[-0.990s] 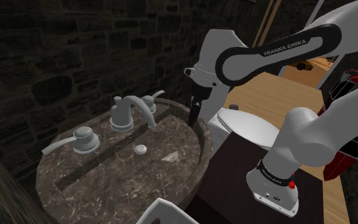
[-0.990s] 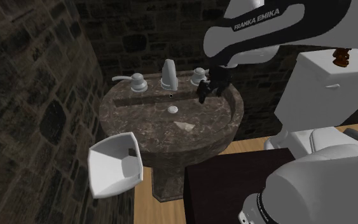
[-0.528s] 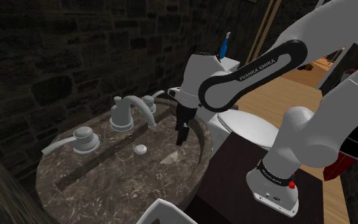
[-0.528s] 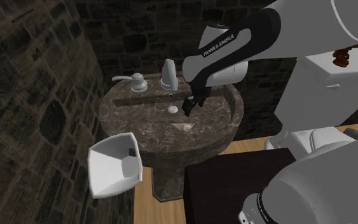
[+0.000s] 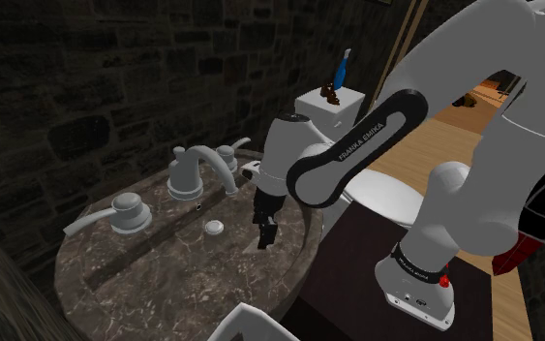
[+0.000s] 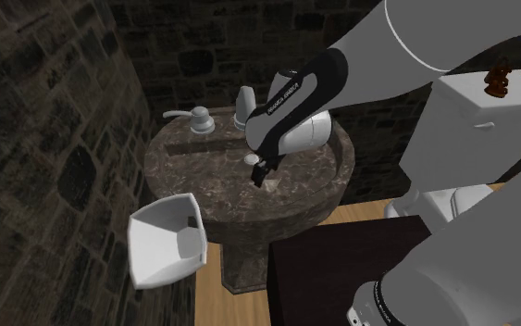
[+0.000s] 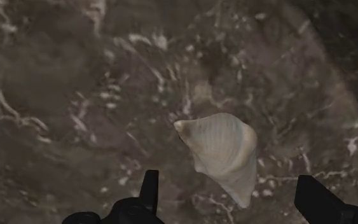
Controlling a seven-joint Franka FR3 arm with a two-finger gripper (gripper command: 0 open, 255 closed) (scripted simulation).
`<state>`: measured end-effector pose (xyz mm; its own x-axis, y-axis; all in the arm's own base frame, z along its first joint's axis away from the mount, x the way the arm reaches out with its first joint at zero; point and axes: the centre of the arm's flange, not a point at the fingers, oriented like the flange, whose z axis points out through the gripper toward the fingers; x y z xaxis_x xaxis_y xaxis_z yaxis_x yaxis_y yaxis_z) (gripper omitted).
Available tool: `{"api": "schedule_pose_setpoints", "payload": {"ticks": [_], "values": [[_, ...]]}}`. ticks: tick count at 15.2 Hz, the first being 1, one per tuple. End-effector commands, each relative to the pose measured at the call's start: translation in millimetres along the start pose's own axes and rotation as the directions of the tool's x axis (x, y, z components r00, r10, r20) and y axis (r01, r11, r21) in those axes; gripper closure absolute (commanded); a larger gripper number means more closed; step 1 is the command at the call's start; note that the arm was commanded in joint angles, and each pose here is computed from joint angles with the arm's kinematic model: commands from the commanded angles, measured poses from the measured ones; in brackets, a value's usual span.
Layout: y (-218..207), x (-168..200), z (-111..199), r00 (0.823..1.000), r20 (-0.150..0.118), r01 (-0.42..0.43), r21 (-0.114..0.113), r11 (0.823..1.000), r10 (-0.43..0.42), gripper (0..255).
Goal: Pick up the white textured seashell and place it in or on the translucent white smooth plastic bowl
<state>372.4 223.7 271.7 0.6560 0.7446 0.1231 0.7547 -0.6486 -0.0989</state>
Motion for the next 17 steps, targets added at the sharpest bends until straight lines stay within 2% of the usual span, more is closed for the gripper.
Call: {"api": "schedule_pose_setpoints", "payload": {"ticks": [1,4,12,13,17], "values": [[0,0,12,1.0,-0.001,0.002,0.0,1.0,-0.002,0],[0,0,25,1.0,-0.001,0.002,0.0,1.0,-0.002,0],[0,0,25,1.0,-0.001,0.002,0.0,1.0,-0.002,0],[0,0,25,1.0,-0.001,0.002,0.0,1.0,-0.002,255],[0,0,25,1.0,-0.001,0.002,0.0,1.0,-0.002,255]]}}
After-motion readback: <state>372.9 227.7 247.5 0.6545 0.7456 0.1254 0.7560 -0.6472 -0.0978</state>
